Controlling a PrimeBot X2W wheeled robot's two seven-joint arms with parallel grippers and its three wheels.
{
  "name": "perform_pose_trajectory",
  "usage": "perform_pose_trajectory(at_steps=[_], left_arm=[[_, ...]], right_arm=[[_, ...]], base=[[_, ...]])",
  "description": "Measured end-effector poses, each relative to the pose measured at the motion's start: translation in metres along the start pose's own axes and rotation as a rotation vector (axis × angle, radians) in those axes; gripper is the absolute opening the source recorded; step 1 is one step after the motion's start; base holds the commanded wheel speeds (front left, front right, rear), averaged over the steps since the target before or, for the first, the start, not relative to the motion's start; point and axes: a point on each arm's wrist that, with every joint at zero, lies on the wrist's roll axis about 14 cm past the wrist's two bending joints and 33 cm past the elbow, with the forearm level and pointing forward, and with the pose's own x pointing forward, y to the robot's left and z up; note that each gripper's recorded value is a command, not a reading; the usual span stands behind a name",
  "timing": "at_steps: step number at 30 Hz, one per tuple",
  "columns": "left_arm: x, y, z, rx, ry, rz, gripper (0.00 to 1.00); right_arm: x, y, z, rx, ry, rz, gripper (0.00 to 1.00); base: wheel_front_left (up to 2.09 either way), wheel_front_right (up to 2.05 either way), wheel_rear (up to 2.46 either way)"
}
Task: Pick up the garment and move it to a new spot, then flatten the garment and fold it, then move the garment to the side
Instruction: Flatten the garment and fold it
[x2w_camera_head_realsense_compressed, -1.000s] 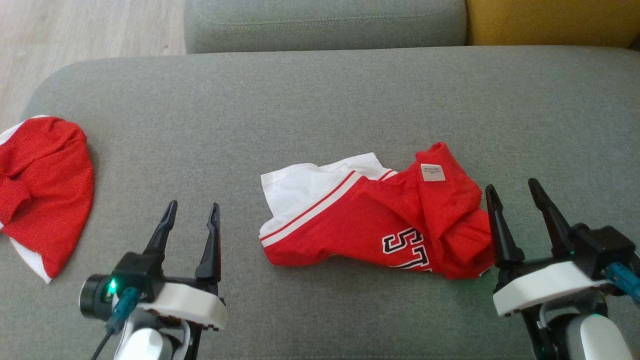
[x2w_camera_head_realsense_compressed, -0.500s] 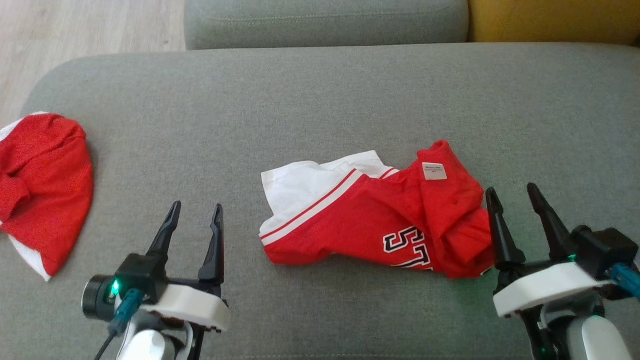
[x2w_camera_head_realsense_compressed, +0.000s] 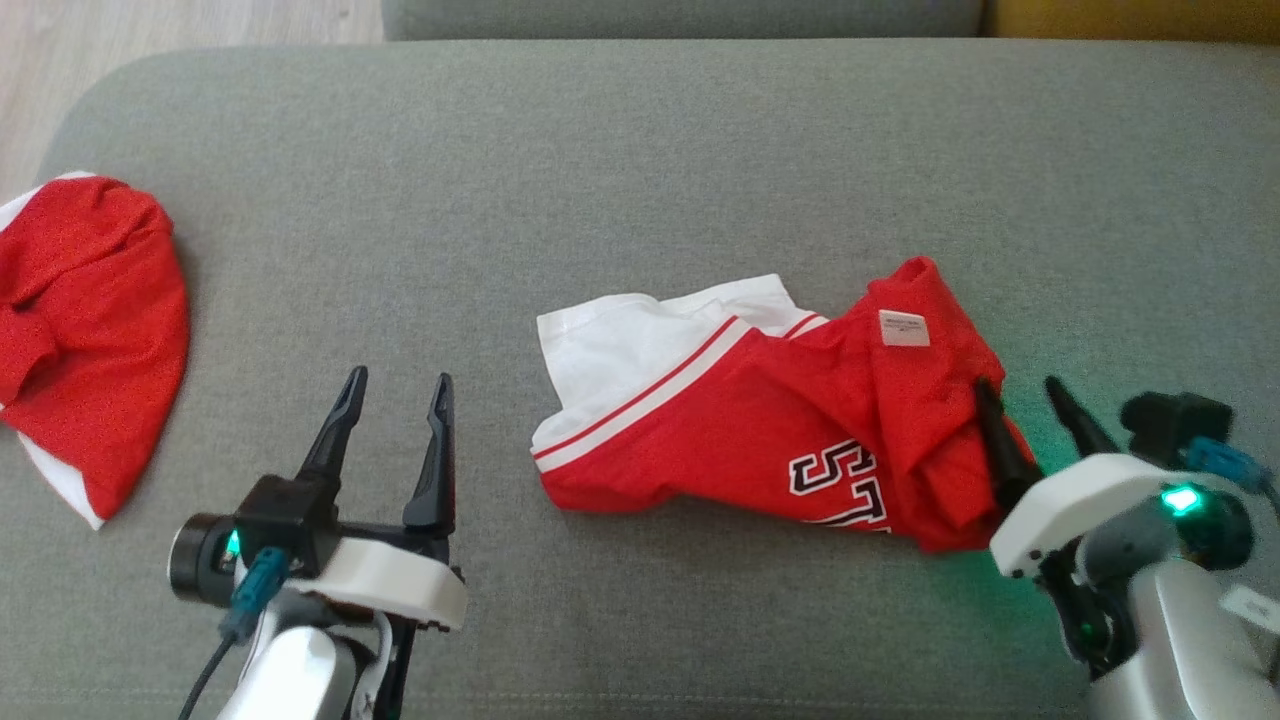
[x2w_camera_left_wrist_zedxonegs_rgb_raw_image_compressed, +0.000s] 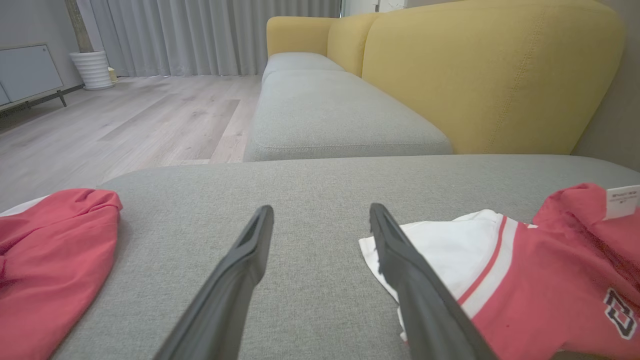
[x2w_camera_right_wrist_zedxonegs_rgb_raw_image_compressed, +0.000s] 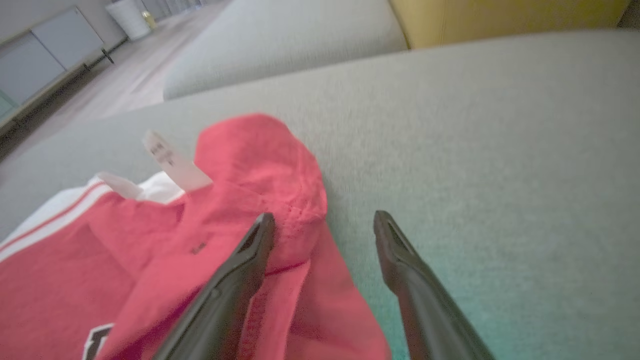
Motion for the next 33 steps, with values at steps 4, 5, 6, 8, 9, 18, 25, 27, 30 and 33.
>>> perform_pose_trajectory(at_steps=[4,5,6,8,9,18,25,27,30,33], left_arm=[[0.002,0.001,-0.006,-0.007,0.017,0.006,1.00],[0.002,0.001,-0.007,-0.008,0.019,0.008,1.00],[0.002,0.002,-0.008,-0.008,0.023,0.010,1.00],[0.003,0.002,-0.009,-0.009,0.027,0.012,1.00],[0.003,0.002,-0.010,-0.009,0.028,0.013,1.00],[0.007,-0.001,-0.006,-0.013,0.012,0.004,1.00],[0.010,-0.005,-0.009,-0.016,0.016,-0.007,1.00],[0.011,-0.005,-0.009,-0.017,0.017,-0.008,1.00],[0.011,-0.006,-0.010,-0.018,0.020,-0.010,1.00],[0.011,-0.006,-0.011,-0.021,0.022,-0.014,1.00]], right_arm=[[0.012,0.010,-0.033,0.046,0.172,0.043,1.00],[0.013,0.013,-0.036,0.039,0.193,0.054,1.00],[0.013,0.015,-0.038,0.038,0.207,0.063,0.60],[0.016,0.015,-0.038,0.041,0.212,0.072,0.02],[0.016,0.015,-0.037,0.039,0.210,0.074,0.00],[0.016,0.010,0.005,0.019,0.049,0.072,0.00],[0.006,-0.044,0.041,-0.097,-0.039,-0.069,0.00],[0.002,-0.060,0.046,-0.113,-0.048,-0.112,0.00],[-0.003,-0.083,0.048,-0.133,-0.046,-0.182,0.00],[-0.007,-0.099,0.043,-0.139,-0.028,-0.230,0.00]], base=[[0.00,0.00,0.00],[0.00,0.00,0.00],[0.00,0.00,0.00],[0.00,0.00,0.00],[0.00,0.00,0.00],[0.00,0.00,0.00],[0.00,0.00,0.00],[0.00,0.00,0.00],[0.00,0.00,0.00],[0.00,0.00,0.00]])
